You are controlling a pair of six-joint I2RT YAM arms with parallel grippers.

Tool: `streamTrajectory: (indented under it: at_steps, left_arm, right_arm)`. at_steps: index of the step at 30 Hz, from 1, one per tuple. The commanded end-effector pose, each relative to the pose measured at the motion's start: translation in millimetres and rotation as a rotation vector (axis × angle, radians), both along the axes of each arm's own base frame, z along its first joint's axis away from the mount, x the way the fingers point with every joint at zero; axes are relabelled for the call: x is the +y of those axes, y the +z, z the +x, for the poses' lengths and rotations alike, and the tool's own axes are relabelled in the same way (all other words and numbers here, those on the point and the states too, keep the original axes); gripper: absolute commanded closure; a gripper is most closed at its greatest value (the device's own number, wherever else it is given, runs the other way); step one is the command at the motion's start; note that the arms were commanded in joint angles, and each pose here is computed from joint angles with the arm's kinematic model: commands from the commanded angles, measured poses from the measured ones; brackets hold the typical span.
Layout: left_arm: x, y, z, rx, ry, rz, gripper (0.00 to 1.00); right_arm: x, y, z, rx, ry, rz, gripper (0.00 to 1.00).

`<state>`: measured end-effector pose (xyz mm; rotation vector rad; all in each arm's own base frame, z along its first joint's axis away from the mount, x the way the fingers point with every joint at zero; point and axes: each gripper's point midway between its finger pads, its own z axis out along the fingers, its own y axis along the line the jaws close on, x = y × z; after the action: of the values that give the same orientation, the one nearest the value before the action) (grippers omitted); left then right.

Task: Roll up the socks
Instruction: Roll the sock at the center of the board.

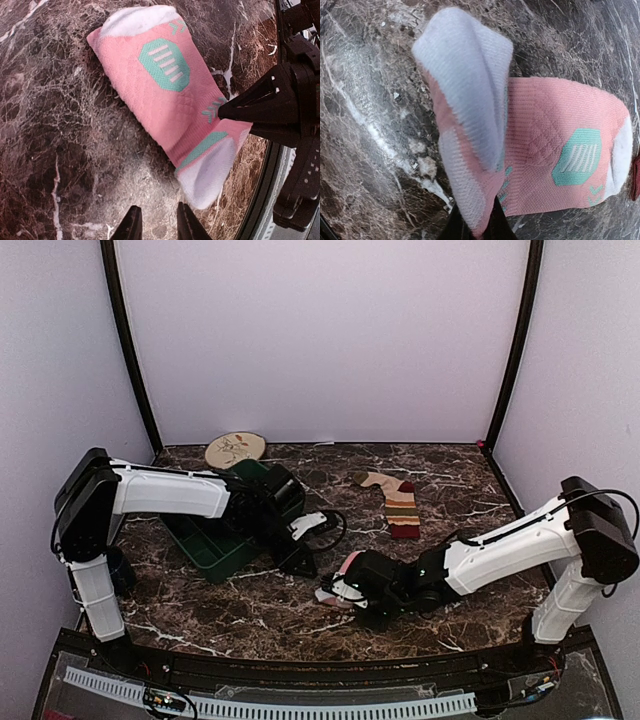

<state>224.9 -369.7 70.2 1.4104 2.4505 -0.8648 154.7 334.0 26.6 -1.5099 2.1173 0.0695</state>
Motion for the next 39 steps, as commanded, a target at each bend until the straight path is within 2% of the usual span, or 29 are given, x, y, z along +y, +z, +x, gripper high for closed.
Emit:
streamTrajectory:
  at_steps: [1, 11, 18, 25, 31, 39]
  left_arm:
    - [3.7, 14.7, 9.0, -0.072, 0.063, -0.039, 0.72]
    - [8.4, 25.3, 10.3, -0.145, 0.126, -0.126, 0.72]
    - [-3.7, 39.1, -3.0, -0.22, 0.087, -0.217, 0.7]
    - [-23.9, 28.4, -32.7, -0.374, -0.046, -0.164, 0.68]
    - [-23.0, 24.8, -36.1, -0.512, -0.09, -0.14, 0.67]
    - [-25.1, 11.7, -38.9, -0.666, -0.195, -0.045, 0.66]
  right_arm:
    - [6.6, 10.9, -1.6, 0.098, -0.031, 0.073, 1.0]
    - [-0.6, 1.8, -9.7, 0.274, -0.058, 0.125, 1.0]
    - [-8.8, -6.0, -15.6, 0.399, -0.072, 0.134, 1.0]
    - [-15.7, -8.5, -22.2, 0.545, -0.095, 0.162, 1.0]
    - [-13.8, -12.3, -30.6, 0.702, -0.103, 0.179, 1.0]
    - [-15.0, -9.4, -33.2, 0.798, -0.109, 0.199, 1.0]
